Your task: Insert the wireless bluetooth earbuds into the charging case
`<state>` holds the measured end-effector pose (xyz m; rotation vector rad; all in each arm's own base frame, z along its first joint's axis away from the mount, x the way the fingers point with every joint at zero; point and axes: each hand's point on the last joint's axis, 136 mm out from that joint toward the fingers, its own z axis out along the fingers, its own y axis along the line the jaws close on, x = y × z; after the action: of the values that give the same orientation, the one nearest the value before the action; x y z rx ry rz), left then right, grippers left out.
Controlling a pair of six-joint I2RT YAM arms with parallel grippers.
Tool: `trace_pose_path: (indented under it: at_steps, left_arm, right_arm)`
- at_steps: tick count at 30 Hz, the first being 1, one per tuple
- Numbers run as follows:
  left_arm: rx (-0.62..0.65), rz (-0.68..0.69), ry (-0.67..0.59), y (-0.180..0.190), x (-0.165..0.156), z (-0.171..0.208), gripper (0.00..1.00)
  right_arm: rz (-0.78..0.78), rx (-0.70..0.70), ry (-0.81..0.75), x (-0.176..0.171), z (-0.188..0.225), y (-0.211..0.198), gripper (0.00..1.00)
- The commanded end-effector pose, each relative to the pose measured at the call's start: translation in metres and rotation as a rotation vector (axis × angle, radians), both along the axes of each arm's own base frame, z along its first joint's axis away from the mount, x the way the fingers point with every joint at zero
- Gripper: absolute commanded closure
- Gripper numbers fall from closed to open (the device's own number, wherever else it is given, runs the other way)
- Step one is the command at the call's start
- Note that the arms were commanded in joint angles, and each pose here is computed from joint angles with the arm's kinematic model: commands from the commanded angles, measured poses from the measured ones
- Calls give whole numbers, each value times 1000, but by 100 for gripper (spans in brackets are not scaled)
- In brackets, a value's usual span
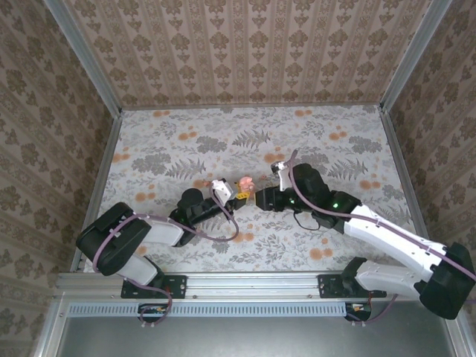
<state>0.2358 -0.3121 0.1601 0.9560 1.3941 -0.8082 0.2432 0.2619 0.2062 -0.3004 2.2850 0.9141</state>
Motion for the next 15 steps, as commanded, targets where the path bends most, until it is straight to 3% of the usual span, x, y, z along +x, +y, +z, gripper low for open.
trace_pose_path:
  at_steps: [1,15]
  left_arm:
    - [4,4,-26,2,-2,3,86]
    - [-4,4,-32,2,-4,8,86]
  right_arm:
    - [-87,10,16,15,6,1,54]
    - [-89,-34,24,35,-1,15,53]
